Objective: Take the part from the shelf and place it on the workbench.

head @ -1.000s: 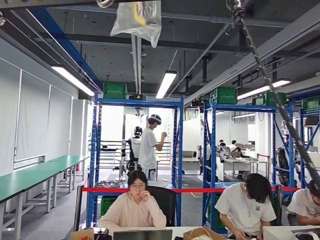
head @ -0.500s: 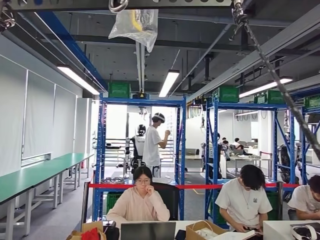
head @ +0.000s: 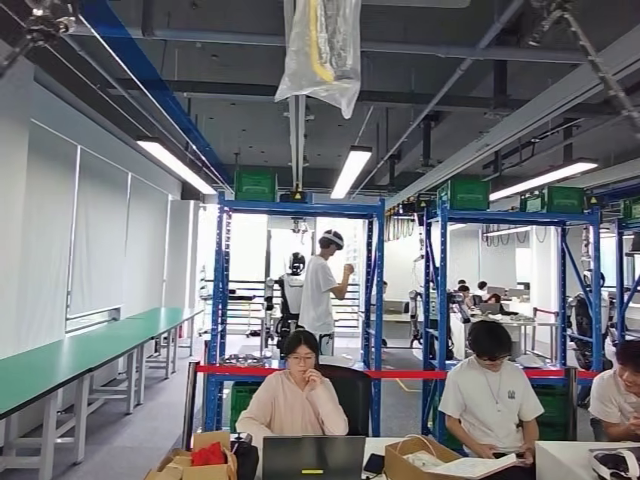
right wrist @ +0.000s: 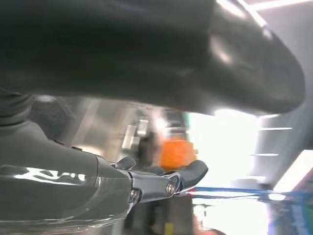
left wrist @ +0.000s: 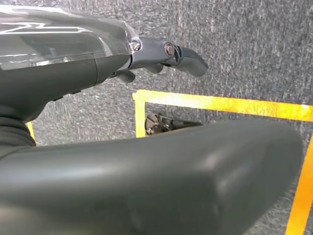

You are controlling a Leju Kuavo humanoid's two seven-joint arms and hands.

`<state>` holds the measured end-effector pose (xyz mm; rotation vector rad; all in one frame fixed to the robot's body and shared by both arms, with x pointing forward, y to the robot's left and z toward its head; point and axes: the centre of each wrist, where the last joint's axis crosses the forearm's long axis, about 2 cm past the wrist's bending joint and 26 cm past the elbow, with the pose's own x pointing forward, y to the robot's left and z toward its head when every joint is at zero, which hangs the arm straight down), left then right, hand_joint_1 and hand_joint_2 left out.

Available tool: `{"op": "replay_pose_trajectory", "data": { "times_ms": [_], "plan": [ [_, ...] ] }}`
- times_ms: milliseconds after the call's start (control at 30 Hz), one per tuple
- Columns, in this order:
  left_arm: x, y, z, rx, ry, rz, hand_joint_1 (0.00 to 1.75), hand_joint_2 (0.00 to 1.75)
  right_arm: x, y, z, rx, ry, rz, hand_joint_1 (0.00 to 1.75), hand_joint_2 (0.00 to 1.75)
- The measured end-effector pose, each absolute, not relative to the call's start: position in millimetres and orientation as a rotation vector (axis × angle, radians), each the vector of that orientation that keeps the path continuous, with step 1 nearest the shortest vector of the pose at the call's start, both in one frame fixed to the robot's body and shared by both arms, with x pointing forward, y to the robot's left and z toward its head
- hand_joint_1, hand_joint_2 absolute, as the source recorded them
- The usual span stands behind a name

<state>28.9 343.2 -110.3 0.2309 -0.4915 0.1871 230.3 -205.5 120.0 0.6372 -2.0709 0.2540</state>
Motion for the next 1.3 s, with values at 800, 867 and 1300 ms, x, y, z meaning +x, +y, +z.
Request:
{"op": "replay_pose_trajectory", "data": {
  "times_ms": [800,867,1300],
  "plan": [
    [25.4,331.4,-111.5,0.226,-0.48,0.22,0.0,0.0,152.4,-240.7,-71.8,-0.084,-1.128,0.36,0.0,0.0],
    [25.2,331.3,-111.5,0.225,-0.476,0.219,0.0,0.0,125.3,-249.6,-87.9,-0.111,-0.915,0.312,0.0,0.0],
    [32.2,330.7,-111.0,0.198,-0.478,0.183,0.0,0.0,59.0,-270.5,-108.5,-0.151,-0.287,0.185,0.0,0.0]
  ]
}}
